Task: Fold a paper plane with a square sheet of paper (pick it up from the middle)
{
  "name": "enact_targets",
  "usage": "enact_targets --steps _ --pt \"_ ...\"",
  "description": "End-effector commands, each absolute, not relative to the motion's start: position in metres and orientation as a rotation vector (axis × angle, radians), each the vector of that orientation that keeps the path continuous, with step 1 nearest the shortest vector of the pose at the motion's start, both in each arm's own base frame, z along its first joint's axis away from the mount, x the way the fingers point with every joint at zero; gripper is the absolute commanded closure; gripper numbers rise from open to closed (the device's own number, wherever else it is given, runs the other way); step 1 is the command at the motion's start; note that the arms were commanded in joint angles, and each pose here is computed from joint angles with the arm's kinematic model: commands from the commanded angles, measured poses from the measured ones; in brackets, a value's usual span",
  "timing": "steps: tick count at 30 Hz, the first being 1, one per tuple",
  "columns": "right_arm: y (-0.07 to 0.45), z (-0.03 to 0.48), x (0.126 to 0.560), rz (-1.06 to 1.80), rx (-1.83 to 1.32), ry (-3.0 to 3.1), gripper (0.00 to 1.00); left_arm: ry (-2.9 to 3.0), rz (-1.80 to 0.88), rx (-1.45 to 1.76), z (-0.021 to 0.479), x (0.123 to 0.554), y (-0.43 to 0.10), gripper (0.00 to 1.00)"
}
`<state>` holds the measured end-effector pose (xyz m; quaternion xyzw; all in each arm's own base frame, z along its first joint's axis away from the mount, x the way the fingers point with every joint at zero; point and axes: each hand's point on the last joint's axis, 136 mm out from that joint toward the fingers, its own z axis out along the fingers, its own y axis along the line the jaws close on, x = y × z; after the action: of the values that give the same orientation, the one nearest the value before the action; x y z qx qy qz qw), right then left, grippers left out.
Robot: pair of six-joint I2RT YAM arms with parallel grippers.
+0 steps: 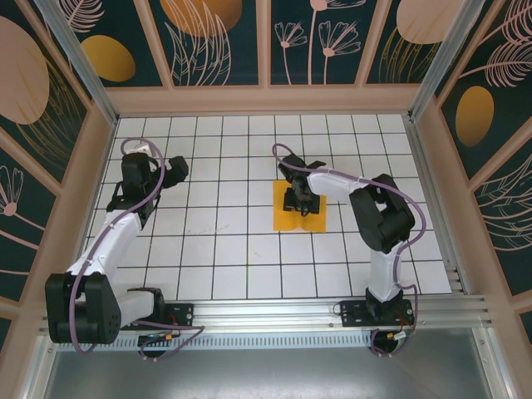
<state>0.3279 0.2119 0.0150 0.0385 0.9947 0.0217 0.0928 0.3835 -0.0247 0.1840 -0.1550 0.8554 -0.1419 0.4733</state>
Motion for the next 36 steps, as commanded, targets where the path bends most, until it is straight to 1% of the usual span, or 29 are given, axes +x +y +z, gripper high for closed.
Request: enact_targets --steps 1,2,3,5,6,7,10,15,16,18,21,23,26,28,32,33,36 --pt "0.222 0.015 0.333 0.186 0.128 2.924 0.45 2.103 -0.46 -0.312 0.189 0.388 -0.042 0.02" --pt "0.225 0.021 0.337 0.221 0.12 2.894 0.48 2.109 -0.486 -0.308 0.187 0.388 -0.045 0.02" --pt "0.233 0.029 0.338 0.315 0.111 2.875 0.52 2.118 -0.521 -0.31 0.183 0.387 -0.05 0.02" --pt "0.25 0.045 0.339 0.525 0.088 2.825 0.64 2.125 -0.6 -0.324 0.177 0.387 -0.059 0.03" --pt "0.262 0.054 0.339 0.675 0.069 2.793 0.7 2.127 -0.65 -0.332 0.173 0.386 -0.064 0.04" --pt "0.272 0.064 0.336 0.818 0.051 2.762 0.72 2.128 -0.7 -0.348 0.169 0.386 -0.069 0.06" --pt "0.3 0.094 0.325 1.13 -0.051 2.653 0.72 2.113 -0.826 -0.381 0.162 0.383 -0.084 0.09" --pt "0.323 0.136 0.3 1.471 -0.226 2.491 0.72 2.116 -0.904 -0.386 0.153 0.377 -0.115 0.11" --pt "0.316 0.138 0.305 1.493 -0.205 2.472 0.72 2.123 -0.924 -0.38 0.151 0.375 -0.124 0.12" --pt "0.311 0.127 0.304 1.493 -0.179 2.502 0.71 2.144 -0.97 -0.375 0.142 0.372 -0.143 0.13" --pt "0.299 0.099 0.308 1.42 -0.098 2.59 0.71 2.168 -1.018 -0.382 0.128 0.367 -0.162 0.17" --pt "0.29 0.08 0.312 1.326 -0.056 2.644 0.7 2.174 -1.04 -0.386 0.121 0.365 -0.172 0.18" --pt "0.279 0.057 0.317 1.177 -0.037 2.706 0.67 2.196 -1.067 -0.376 0.112 0.362 -0.186 0.19" --pt "0.27 0.046 0.323 1.063 -0.023 2.73 0.62 2.208 -1.067 -0.365 0.109 0.362 -0.193 0.19" --pt "0.248 0.032 0.333 0.82 -0.002 2.775 0.5 2.221 -1.084 -0.361 0.105 0.361 -0.202 0.2" --pt "0.243 0.033 0.336 0.776 -0.002 2.773 0.46 2.223 -1.09 -0.359 0.104 0.361 -0.204 0.2" --pt "0.237 0.037 0.339 0.722 -0.003 2.762 0.38 2.239 -1.106 -0.345 0.102 0.36 -0.212 0.2"
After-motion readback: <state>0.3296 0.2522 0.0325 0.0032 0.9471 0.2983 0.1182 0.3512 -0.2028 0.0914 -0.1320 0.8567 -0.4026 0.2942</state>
